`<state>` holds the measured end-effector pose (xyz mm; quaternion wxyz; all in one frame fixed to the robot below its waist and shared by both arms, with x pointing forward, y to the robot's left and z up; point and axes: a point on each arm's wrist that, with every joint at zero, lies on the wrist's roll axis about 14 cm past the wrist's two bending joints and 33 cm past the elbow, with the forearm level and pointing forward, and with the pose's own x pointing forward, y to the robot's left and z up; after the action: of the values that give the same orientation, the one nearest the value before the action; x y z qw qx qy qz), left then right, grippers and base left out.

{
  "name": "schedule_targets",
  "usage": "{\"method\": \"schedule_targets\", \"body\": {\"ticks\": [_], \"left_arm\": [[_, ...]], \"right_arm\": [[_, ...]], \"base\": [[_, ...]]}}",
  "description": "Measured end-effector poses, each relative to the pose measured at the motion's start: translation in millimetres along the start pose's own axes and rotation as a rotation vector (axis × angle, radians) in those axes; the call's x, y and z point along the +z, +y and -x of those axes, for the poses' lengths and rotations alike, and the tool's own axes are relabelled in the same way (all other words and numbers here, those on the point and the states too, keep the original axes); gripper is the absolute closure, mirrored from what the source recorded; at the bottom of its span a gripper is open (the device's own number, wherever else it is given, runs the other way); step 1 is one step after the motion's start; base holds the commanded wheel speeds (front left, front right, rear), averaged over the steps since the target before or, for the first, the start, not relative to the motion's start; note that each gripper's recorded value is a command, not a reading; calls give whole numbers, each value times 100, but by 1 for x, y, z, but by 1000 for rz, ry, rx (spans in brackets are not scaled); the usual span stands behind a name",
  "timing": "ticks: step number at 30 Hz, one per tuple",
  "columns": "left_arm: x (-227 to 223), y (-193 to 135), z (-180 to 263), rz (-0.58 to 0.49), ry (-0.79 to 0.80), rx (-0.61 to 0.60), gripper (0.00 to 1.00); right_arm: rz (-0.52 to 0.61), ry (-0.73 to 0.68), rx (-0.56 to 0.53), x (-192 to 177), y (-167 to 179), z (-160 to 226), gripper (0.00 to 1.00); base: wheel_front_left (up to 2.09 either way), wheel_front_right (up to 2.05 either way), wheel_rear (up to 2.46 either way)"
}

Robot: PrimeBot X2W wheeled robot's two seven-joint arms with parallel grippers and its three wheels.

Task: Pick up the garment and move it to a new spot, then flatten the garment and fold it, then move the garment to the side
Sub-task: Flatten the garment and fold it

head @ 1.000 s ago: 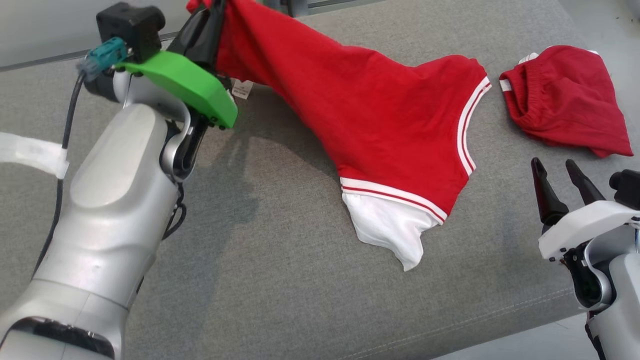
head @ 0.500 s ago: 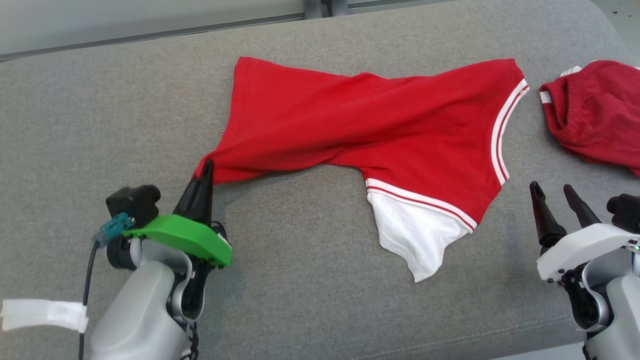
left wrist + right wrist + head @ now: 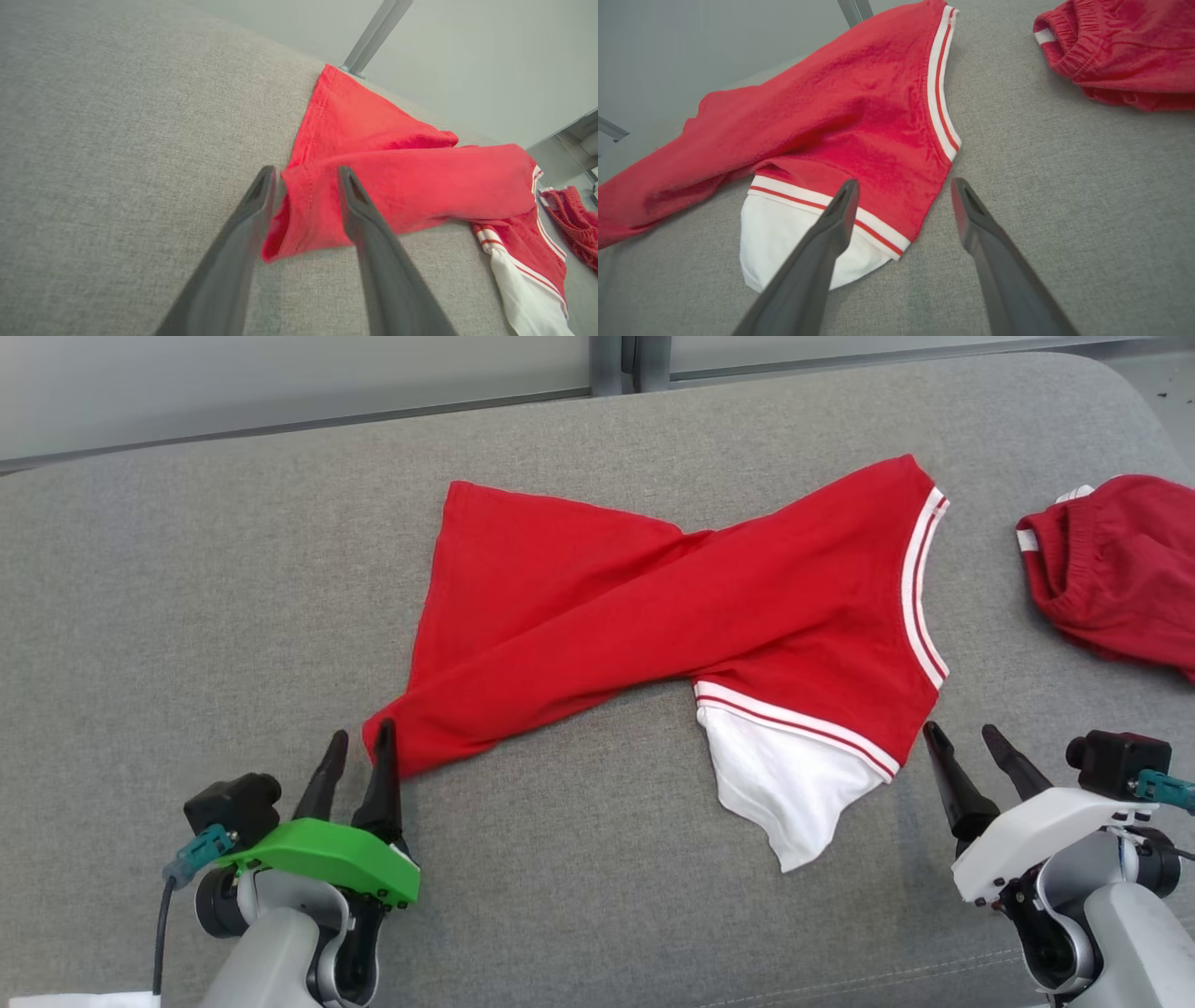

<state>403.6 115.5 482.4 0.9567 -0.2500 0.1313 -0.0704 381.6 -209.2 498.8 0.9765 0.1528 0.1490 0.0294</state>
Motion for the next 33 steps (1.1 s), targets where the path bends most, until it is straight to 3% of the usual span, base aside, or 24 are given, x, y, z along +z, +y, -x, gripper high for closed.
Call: {"method": "schedule_targets", "body": {"ticks": [13, 24, 25, 26, 27, 28, 29, 33], "left_arm": [[24, 4, 28, -69, -125, 23, 0], [32, 5, 45, -110, -179, 44, 0], [34, 5, 47, -110, -185, 47, 0], [35, 6, 48, -111, -191, 50, 0], [37, 8, 49, -113, -195, 56, 0], [37, 9, 50, -113, -198, 61, 0], [38, 10, 51, -114, -200, 66, 0], [40, 16, 53, -113, -208, 84, 0]], "right_arm": [[-147, 137, 86, -49, 39, 28, 0], [-228, 249, 151, -85, 77, 14, 0], [-229, 258, 152, -88, 79, 10, 3], [-220, 264, 151, -90, 79, 6, 39], [-208, 272, 145, -92, 77, 3, 62], [-197, 277, 142, -94, 76, 0, 76], [-190, 280, 136, -95, 75, -4, 100], [-133, 239, 118, -86, 65, -17, 100]], "base": [[0, 0, 0], [0, 0, 0], [0, 0, 0], [0, 0, 0], [0, 0, 0], [0, 0, 0], [0, 0, 0], [0, 0, 0]]}}
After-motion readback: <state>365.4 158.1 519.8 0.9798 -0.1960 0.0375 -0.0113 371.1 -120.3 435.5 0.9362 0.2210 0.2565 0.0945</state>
